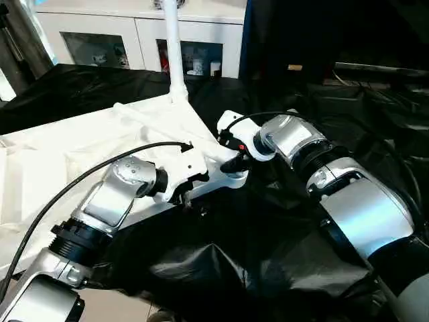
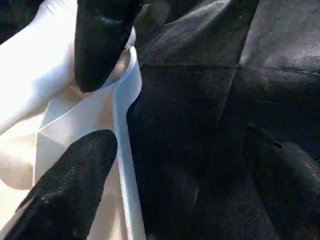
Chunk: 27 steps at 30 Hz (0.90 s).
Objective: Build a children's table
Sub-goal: Insert table leg to table base
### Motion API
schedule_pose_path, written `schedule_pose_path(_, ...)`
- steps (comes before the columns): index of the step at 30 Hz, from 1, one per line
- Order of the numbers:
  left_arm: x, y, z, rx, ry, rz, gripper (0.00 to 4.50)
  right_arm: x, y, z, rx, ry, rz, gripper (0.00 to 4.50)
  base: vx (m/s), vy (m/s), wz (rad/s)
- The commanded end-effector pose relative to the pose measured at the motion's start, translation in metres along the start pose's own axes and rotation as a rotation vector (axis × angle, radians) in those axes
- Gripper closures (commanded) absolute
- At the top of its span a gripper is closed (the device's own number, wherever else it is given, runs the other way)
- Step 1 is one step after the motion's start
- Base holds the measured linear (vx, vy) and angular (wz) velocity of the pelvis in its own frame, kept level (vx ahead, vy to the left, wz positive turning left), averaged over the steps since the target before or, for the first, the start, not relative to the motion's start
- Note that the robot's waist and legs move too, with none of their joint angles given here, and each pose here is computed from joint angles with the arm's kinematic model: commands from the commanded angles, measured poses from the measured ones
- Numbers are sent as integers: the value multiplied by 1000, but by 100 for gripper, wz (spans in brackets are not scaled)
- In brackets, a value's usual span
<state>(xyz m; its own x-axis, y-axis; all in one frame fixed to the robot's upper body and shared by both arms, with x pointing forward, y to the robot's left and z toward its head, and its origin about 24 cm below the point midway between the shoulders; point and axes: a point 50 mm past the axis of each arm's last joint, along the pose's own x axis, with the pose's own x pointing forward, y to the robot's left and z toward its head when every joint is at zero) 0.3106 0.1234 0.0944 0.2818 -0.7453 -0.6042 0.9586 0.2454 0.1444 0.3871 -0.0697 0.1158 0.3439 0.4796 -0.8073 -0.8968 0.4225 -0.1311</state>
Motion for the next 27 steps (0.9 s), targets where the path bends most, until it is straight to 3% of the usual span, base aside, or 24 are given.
schedule_pose_path(1, -1, 0, 2, 15, 3, 7, 0, 5, 2, -14, 42, 56, 17, 186, 0, 0, 0)
schedule_pose_path(7, -4, 5, 4, 14, -15, 46, 0, -1, -4, -10, 136, -40, -5, 186, 0, 0, 0)
schedule_pose_path(9, -6, 7, 6, -4, -42, 94, 0, -8, -11, -9, 211, -133, -27, 186, 0, 0, 0)
schedule_pose_path(15, -8, 11, 9, -33, -109, 186, 0, -19, -20, -8, 297, -310, -20, 187, 0, 0, 0)
schedule_pose_path(16, -11, 13, 10, -55, -155, 244, 0, -26, -23, -6, 320, -456, -6, 187, 0, 0, 0)
schedule_pose_path(17, -16, 15, 13, -88, -256, 307, 0, -37, -24, -8, 330, -675, 10, 187, 0, 0, 0)
schedule_pose_path(18, -16, 15, 13, -88, -256, 307, 0, -37, -24, -8, 330, -675, 10, 187, 0, 0, 0)
schedule_pose_path(19, -21, 15, 14, -97, -295, 334, 0, -47, -20, -14, 334, -810, 11, 187, 0, 0, 0)
schedule_pose_path(20, -21, 14, 14, -98, -299, 336, 0, -48, -20, -15, 334, -822, 11, 195, 0, 0, 0)
schedule_pose_path(22, -27, 15, 16, -142, -354, 389, 0, -55, -7, -26, 381, -966, -7, 221, 0, 0, 0)
schedule_pose_path(24, -30, 15, 20, -147, -410, 424, 0, -58, 1, -32, 398, -1016, -16, 229, 0, 0, 0)
schedule_pose_path(26, -33, 7, 25, -262, -516, 470, 0, -62, 30, -50, 428, -1085, -59, 249, 0, 0, 0)
schedule_pose_path(27, -33, 6, 25, -266, -520, 470, 0, -62, 31, -50, 430, -1087, -60, 249, 0, 0, 0)
